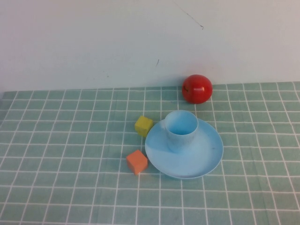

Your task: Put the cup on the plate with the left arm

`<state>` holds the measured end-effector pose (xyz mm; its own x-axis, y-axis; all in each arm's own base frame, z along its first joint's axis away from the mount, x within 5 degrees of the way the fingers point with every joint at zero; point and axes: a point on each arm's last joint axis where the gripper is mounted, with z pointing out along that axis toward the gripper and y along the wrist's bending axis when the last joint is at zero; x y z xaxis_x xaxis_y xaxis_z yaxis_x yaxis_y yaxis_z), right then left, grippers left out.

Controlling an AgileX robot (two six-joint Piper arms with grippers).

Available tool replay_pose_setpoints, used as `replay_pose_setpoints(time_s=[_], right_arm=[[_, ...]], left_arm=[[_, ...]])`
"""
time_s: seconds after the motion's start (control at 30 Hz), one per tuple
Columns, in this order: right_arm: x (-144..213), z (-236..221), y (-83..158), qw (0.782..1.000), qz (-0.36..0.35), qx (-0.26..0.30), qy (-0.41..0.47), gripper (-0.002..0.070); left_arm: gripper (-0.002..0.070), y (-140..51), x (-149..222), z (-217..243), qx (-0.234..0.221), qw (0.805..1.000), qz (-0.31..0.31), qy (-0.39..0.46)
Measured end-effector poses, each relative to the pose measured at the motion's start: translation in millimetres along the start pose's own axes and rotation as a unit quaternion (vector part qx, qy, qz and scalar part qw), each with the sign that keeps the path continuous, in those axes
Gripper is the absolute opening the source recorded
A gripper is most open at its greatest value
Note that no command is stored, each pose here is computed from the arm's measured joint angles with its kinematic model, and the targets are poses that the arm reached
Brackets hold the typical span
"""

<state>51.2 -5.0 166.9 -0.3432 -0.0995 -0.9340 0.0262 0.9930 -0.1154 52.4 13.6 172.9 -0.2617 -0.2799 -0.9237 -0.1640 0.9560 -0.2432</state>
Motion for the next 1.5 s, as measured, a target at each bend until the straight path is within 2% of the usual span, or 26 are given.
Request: replay_pose_setpoints(time_s=[0.27,0.4,0.57,0.73,0.9,1.5], right_arm=[[0,0,0,1.000,0.000,0.000,0.000,-0.0002],[0,0,0,1.000,0.000,0.000,0.000,-0.0002],[0,0,0,1.000,0.000,0.000,0.000,-0.0002],[0,0,0,1.000,0.000,0.000,0.000,-0.0002],[0,0,0,1.000,0.000,0.000,0.000,-0.0002],[0,0,0,1.000,0.000,0.000,0.000,-0.0002]], left_arm=[[0.0000,-0.3,0,0,0.002,1.000,-0.008,0.001],[0.0000,-5.2,3,0,0.028,0.999,-0.041,0.020],[0.0000,-12.5,6,-1,0.062,0.998,0.008,0.031],[0.0000,-12.8,5,-2,0.052,0.995,0.078,0.020],[0.0000,-12.2,5,-2,0.042,0.996,0.083,0.016],[-0.0001,-13.5,4,-2,0.049,0.994,0.099,0.012]])
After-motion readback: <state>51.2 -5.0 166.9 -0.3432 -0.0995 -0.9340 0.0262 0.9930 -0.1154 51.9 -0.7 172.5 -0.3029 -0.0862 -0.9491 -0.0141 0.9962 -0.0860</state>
